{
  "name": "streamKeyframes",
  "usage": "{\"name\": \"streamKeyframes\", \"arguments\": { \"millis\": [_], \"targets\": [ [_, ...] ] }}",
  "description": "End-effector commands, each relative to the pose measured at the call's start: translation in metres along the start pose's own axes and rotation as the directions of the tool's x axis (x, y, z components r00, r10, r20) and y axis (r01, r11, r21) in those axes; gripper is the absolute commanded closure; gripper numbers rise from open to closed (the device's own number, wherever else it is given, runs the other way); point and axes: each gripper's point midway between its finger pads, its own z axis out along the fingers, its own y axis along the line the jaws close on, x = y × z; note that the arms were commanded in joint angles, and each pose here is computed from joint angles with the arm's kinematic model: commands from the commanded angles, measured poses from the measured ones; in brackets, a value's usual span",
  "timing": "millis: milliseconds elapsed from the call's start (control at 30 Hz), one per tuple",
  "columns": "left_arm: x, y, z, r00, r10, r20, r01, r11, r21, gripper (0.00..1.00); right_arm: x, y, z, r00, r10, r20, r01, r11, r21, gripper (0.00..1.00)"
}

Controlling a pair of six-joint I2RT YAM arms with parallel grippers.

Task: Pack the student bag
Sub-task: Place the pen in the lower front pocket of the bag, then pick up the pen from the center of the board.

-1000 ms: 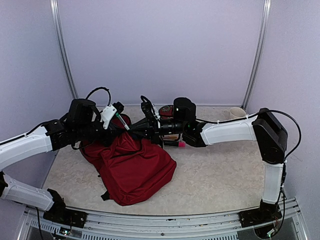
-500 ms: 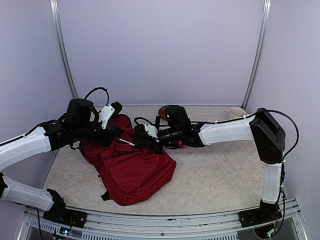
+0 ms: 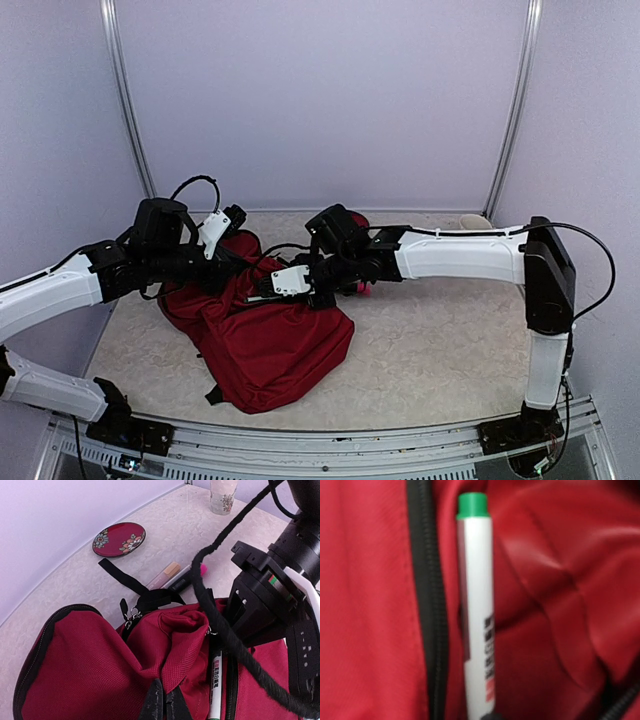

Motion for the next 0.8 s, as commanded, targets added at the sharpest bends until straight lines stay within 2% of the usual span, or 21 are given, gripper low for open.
{"name": "streamKeyframes", "arguments": {
  "millis": [0,67,100,167,267,333,400,500,567,633,700,733,767],
  "targets": [
    [-0.027,0.007,-0.010,0.995,0.016,0.098,-0.013,1.000,-0.026,1.00,0.035,0.015,-0.008,0.967,-0.078,-0.242,0.069,0.997,-0.044,0.83],
    [-0.027,0.008,-0.010,0.995,0.018,0.098,-0.014,0.999,-0.033,1.00,0.012,0.000,-0.012,0.979,-0.058,-0.194,0.063,0.998,0.020,0.56],
    [-0.027,0.009,-0.010,0.995,0.018,0.096,-0.014,0.999,-0.038,1.00,0.001,-0.006,-0.014,0.985,-0.044,-0.169,0.051,0.998,0.041,0.50],
    [-0.025,0.015,-0.009,0.996,0.008,0.086,-0.001,0.997,-0.075,1.00,-0.026,-0.020,-0.023,0.996,0.004,-0.092,0.004,0.996,0.085,0.46],
    [-0.018,0.035,-0.008,0.998,-0.018,0.052,0.027,0.985,-0.170,1.00,-0.073,-0.047,-0.060,0.985,0.116,0.129,-0.134,0.982,0.134,0.44],
    [-0.017,0.039,-0.009,0.999,-0.023,0.048,0.032,0.982,-0.187,1.00,-0.103,-0.057,-0.097,0.932,0.170,0.320,-0.211,0.972,0.099,0.39],
    [-0.019,0.039,-0.010,0.998,-0.024,0.058,0.035,0.982,-0.185,1.00,-0.110,-0.064,-0.126,0.868,0.243,0.433,-0.293,0.955,0.052,0.33],
    [-0.019,0.038,-0.010,0.998,-0.021,0.061,0.032,0.983,-0.182,1.00,-0.086,-0.079,-0.151,0.773,0.394,0.496,-0.449,0.893,-0.010,0.27],
    [-0.019,0.038,-0.011,0.998,-0.018,0.062,0.029,0.982,-0.184,1.00,-0.050,-0.092,-0.156,0.692,0.531,0.489,-0.596,0.803,-0.029,0.26],
    [-0.020,0.041,-0.012,0.998,-0.020,0.065,0.032,0.979,-0.200,1.00,0.003,-0.104,-0.148,0.586,0.690,0.426,-0.763,0.646,0.003,0.27],
    [-0.019,0.048,-0.015,0.998,-0.021,0.059,0.034,0.971,-0.237,1.00,0.072,-0.107,-0.133,0.458,0.830,0.318,-0.888,0.444,0.121,0.33],
    [-0.019,0.054,-0.018,0.998,-0.023,0.057,0.037,0.962,-0.271,1.00,0.104,-0.101,-0.125,0.416,0.873,0.254,-0.906,0.373,0.199,0.36],
    [-0.018,0.059,-0.020,0.998,-0.025,0.053,0.039,0.954,-0.298,1.00,0.129,-0.094,-0.118,0.390,0.901,0.190,-0.905,0.337,0.261,0.38]
  ]
}}
